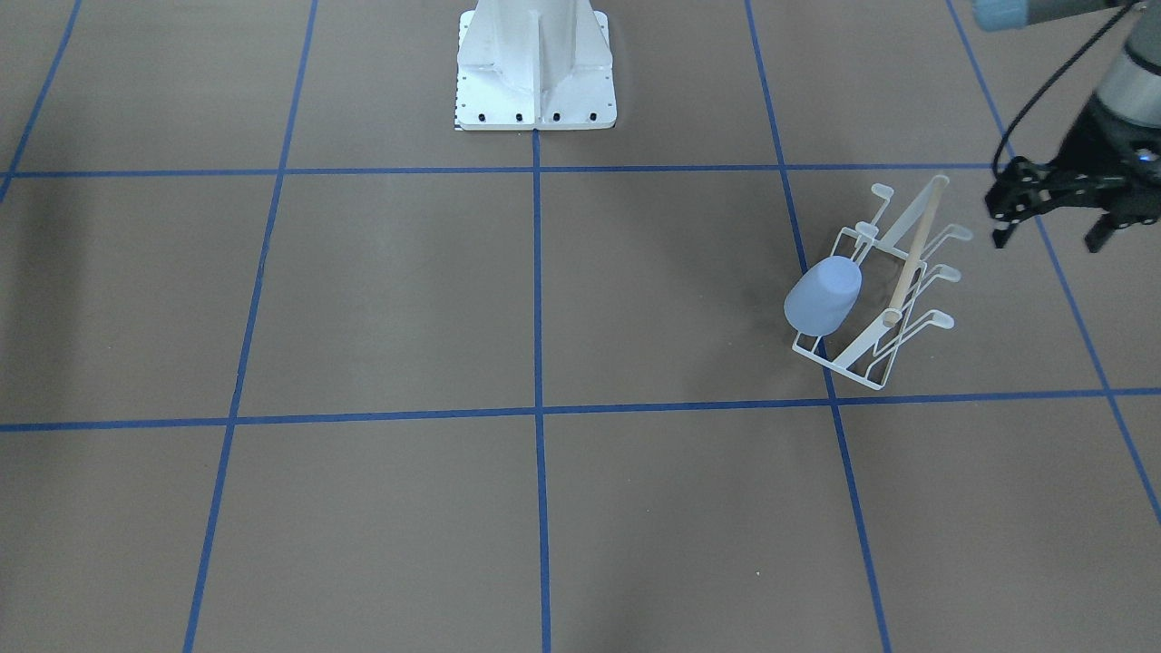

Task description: Hang cup on cup holder

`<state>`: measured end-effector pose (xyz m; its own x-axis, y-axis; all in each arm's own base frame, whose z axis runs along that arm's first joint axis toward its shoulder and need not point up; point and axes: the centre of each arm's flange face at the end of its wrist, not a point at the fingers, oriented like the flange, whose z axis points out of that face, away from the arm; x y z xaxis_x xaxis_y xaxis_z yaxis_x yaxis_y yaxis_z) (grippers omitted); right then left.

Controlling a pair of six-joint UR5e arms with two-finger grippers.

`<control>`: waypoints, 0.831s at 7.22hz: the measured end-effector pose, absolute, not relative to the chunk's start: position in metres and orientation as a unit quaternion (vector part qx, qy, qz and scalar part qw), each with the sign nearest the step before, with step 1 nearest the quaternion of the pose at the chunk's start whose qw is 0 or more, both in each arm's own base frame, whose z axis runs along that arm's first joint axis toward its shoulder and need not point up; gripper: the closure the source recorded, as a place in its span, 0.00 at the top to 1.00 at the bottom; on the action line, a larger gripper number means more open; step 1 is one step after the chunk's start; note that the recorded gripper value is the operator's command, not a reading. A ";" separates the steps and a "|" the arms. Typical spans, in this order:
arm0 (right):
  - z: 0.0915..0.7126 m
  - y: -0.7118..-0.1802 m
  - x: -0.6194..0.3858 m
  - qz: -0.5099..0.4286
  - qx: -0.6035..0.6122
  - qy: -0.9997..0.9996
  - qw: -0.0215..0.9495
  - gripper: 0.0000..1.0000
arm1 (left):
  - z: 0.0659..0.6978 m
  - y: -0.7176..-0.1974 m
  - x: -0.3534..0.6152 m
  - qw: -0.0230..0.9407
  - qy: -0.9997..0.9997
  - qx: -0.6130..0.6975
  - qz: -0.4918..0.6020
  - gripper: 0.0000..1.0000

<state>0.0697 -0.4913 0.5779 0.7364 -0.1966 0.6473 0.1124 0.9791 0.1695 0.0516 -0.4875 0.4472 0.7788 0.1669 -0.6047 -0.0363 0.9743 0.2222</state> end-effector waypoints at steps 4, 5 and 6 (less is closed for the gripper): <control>0.614 -0.462 0.069 -0.064 0.020 -0.362 0.930 1.00 | 0.577 -0.470 -0.013 0.945 0.326 0.018 0.005 0.98; 0.618 -0.459 0.069 -0.061 0.016 -0.363 0.930 1.00 | 0.601 -0.466 -0.016 0.946 0.323 -0.002 -0.004 0.98; 0.619 -0.457 0.068 -0.053 0.012 -0.364 0.930 1.00 | 0.618 -0.462 -0.018 0.946 0.323 -0.017 -0.011 0.98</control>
<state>0.0684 -0.4574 0.6186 0.7294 -0.1078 0.6756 0.0899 0.9940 0.0616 -0.0176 -0.4624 0.6181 0.7917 -0.0311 -0.6101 0.0091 0.9992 -0.0391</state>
